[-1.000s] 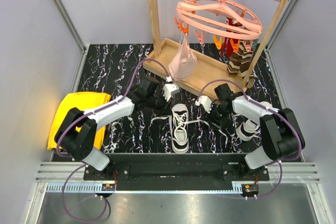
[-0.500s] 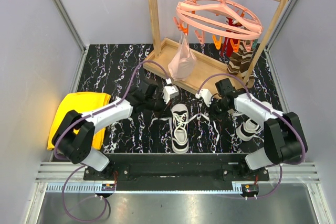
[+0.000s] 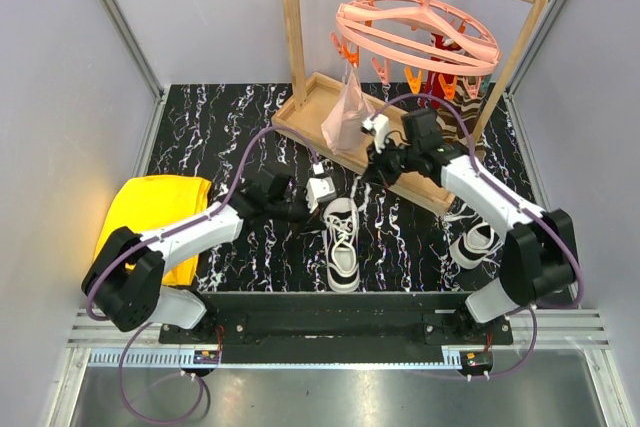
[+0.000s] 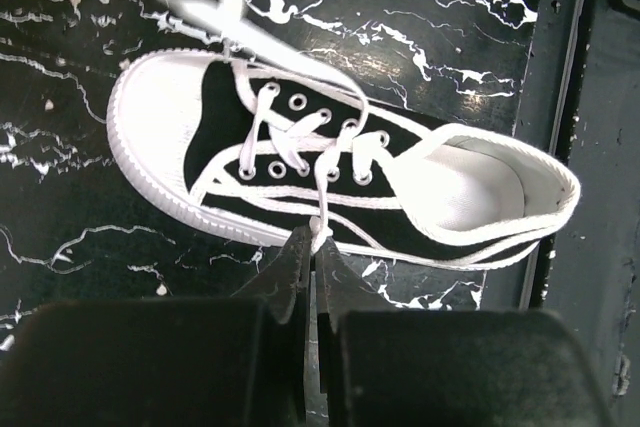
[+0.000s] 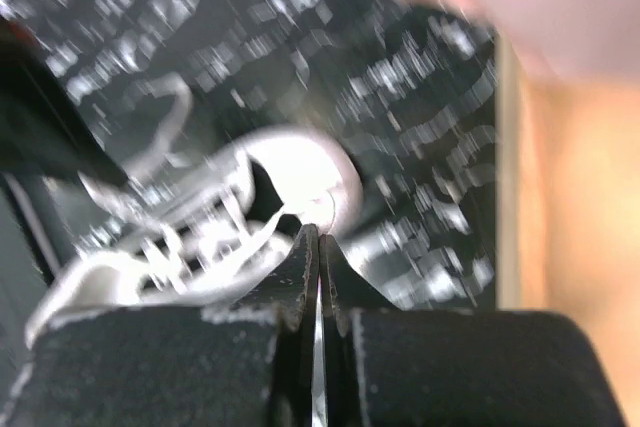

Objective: Tie the shoes

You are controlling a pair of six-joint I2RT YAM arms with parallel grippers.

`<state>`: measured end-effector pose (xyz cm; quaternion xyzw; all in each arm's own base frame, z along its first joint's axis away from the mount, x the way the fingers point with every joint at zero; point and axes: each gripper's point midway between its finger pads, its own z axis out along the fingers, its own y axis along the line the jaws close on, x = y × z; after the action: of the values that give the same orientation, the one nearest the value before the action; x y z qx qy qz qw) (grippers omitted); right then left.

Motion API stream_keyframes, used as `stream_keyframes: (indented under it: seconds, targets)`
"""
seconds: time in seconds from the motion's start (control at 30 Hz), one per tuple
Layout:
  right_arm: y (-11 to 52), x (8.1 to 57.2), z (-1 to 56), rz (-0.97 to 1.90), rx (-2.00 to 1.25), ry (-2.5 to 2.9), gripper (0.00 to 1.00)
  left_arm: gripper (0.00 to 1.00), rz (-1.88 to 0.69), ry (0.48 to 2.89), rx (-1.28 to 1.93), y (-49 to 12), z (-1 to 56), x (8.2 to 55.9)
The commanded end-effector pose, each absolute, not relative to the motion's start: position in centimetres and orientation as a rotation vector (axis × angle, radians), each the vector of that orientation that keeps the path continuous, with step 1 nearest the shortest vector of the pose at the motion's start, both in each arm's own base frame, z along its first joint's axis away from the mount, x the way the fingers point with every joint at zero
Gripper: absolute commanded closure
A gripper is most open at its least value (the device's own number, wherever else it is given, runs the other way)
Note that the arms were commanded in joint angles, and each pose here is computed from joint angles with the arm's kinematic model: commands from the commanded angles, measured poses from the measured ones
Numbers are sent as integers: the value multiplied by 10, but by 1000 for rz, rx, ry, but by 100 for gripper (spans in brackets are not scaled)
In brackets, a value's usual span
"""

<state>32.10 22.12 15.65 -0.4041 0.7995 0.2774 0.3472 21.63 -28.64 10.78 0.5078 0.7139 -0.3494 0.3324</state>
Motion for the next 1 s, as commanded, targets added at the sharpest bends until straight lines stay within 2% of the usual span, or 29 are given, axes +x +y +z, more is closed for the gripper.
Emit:
stream_keyframes:
  seconds: [0.0, 0.27, 0.53, 0.57, 0.63, 0.7, 0.83, 0.97]
  targets:
    - [285, 321, 178, 951, -1014, 1998, 100, 100, -894, 1653, 1383, -299, 134, 219]
    - [339, 347, 190, 973, -939, 1881, 100, 100, -848, 1592, 1411, -295, 128, 214]
    - [383, 319, 185, 1188, -1033, 1825, 100, 100, -842, 1587, 1409, -295, 125, 213]
    - [381, 317, 183, 1194, -1027, 1855, 86, 100, -831, 1587, 1404, -294, 125, 215]
    - [368, 312, 174, 1153, -1051, 1926, 66, 100, -828, 1587, 1398, -295, 126, 217]
    - [349, 315, 177, 1119, -1022, 1950, 51, 100, -832, 1592, 1388, -296, 126, 218]
    - [310, 304, 179, 1100, -977, 2036, 48, 100, -842, 1601, 1352, -299, 129, 222]
    - [292, 273, 188, 1135, -1025, 2025, 51, 100, -850, 1612, 1326, -301, 130, 226]
